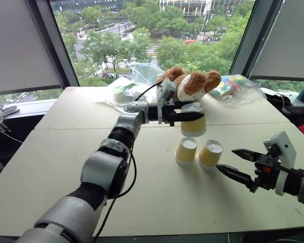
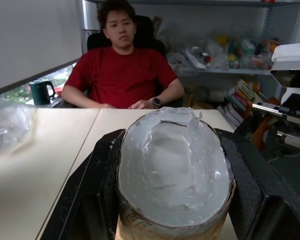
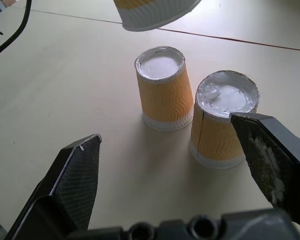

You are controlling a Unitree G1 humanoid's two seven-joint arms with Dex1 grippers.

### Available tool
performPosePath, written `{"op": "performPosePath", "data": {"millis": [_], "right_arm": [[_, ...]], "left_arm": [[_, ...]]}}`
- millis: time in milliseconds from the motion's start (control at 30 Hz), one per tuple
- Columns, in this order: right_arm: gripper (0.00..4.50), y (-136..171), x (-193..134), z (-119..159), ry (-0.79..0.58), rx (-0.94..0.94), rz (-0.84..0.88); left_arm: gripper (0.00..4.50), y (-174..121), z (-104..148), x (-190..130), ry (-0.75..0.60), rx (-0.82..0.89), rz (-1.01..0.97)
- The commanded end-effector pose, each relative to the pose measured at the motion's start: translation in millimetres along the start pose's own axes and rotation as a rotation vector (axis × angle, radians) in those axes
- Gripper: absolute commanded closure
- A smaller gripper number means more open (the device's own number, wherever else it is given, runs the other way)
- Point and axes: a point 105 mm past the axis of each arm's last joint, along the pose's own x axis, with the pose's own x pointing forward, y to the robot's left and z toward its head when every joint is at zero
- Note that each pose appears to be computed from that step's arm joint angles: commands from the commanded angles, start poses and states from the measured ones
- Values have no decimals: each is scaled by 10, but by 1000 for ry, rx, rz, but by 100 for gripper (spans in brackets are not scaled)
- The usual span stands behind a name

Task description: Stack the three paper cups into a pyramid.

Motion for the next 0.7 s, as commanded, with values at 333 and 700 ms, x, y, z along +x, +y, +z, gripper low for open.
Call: {"op": "performPosePath", "data": {"millis": [333,700], "right_arm": [[0,87,-74,17,-45,-16,-55],[0,115,-111,-17,-63,6,-85]], "left_arm": [[238,-150,-122,379,82,51,-52],[238,-169,-217,434,153,94,-50]]}}
